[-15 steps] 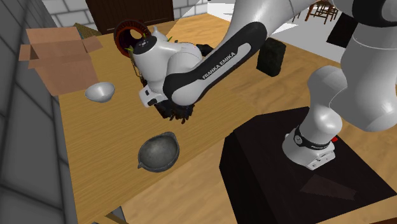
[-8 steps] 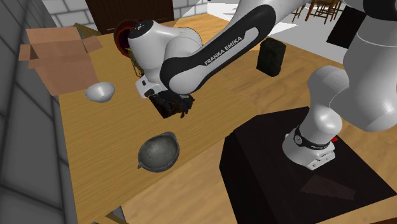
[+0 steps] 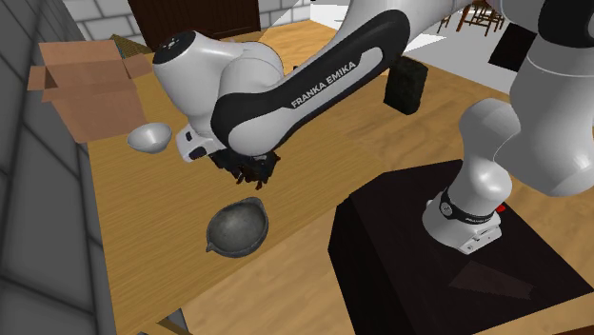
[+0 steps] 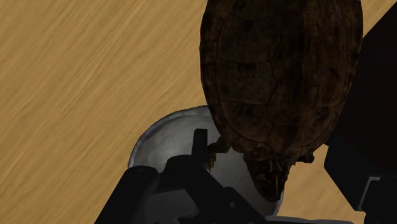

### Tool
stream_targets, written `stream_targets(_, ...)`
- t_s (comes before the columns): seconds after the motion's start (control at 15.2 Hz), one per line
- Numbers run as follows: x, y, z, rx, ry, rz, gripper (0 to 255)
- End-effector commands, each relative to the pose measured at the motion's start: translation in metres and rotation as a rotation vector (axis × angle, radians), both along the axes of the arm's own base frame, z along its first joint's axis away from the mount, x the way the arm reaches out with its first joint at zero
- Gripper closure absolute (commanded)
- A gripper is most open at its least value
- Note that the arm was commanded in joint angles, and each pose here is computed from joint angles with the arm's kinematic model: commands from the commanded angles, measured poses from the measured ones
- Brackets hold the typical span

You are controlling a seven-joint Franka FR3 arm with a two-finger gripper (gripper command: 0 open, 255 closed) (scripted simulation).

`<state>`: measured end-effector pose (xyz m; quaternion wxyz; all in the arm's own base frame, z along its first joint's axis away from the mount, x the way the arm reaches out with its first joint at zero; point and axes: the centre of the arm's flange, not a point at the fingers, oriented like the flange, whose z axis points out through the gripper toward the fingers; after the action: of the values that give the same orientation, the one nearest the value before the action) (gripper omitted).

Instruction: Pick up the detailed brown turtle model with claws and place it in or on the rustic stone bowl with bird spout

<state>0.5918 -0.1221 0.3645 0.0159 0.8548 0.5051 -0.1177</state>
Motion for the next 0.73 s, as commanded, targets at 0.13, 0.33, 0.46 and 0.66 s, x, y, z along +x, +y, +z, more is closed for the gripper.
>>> stream_targets(0.13,0.034,0.040,0.004,0.000,0.000,-0.001,255)
stream_targets(0.33,0.060,0.070,0.006,0.000,0.000,-0.001,255)
stream_targets(0.46,0.081,0.096,0.008,0.000,0.000,-0.001,255)
stream_targets(0.66,0.081,0.096,-0.008,0.000,0.000,-0.001,255)
